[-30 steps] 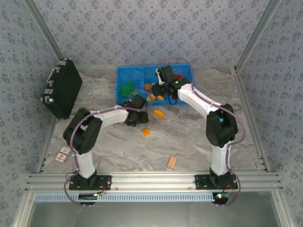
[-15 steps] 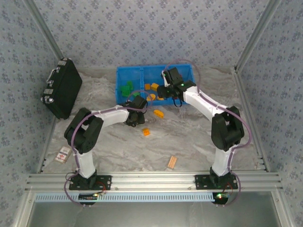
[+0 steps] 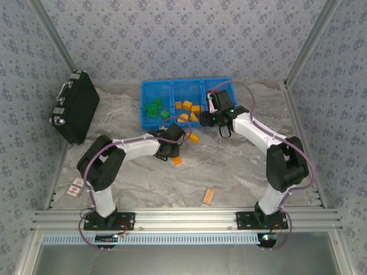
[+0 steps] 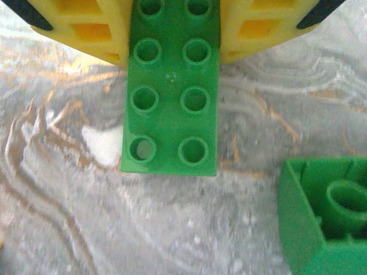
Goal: Sort the legos into containers by color
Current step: Pick up the lego from the center of the table, then place the lego in the container, then pick up the lego from the center of the table.
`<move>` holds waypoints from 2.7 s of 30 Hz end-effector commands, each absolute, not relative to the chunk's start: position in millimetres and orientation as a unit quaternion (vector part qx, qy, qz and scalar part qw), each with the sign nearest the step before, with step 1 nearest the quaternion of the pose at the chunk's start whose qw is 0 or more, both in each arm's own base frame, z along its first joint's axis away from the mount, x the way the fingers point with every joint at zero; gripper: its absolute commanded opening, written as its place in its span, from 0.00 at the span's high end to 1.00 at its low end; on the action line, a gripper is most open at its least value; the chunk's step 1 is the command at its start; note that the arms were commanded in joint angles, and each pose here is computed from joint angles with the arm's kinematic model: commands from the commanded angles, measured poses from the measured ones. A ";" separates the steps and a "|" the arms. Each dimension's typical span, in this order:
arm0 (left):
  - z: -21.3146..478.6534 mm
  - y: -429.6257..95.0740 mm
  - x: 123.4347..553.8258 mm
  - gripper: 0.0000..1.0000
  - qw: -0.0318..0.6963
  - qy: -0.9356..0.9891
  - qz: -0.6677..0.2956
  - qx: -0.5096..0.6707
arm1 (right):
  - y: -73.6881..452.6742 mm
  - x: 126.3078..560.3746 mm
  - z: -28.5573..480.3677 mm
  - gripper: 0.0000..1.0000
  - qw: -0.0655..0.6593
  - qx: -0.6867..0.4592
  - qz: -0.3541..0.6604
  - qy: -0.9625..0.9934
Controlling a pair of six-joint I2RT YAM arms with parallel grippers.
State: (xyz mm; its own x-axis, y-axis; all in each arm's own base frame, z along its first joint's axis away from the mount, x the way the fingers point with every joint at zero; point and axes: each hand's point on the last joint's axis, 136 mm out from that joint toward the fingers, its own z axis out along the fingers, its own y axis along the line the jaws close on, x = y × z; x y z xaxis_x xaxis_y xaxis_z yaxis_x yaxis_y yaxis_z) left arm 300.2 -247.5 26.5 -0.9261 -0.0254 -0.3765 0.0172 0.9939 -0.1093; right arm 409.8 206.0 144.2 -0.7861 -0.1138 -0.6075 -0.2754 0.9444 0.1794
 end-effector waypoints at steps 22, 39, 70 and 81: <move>214.9 -205.1 398.6 0.77 0.415 0.909 -0.030 0.019 | 261.3 361.5 102.7 0.44 0.266 -0.243 0.131 0.923; 147.4 -194.8 491.8 0.77 0.374 0.927 -0.012 -0.016 | 267.6 379.7 68.8 0.40 0.246 -0.266 0.093 0.928; 98.5 -186.4 513.1 0.44 0.310 0.950 0.016 -0.021 | 272.5 388.9 33.9 0.59 0.208 -0.268 0.077 0.937; 160.3 -181.1 496.5 0.30 0.352 0.936 0.007 0.006 | 266.5 377.1 37.6 0.72 0.199 -0.277 0.064 0.938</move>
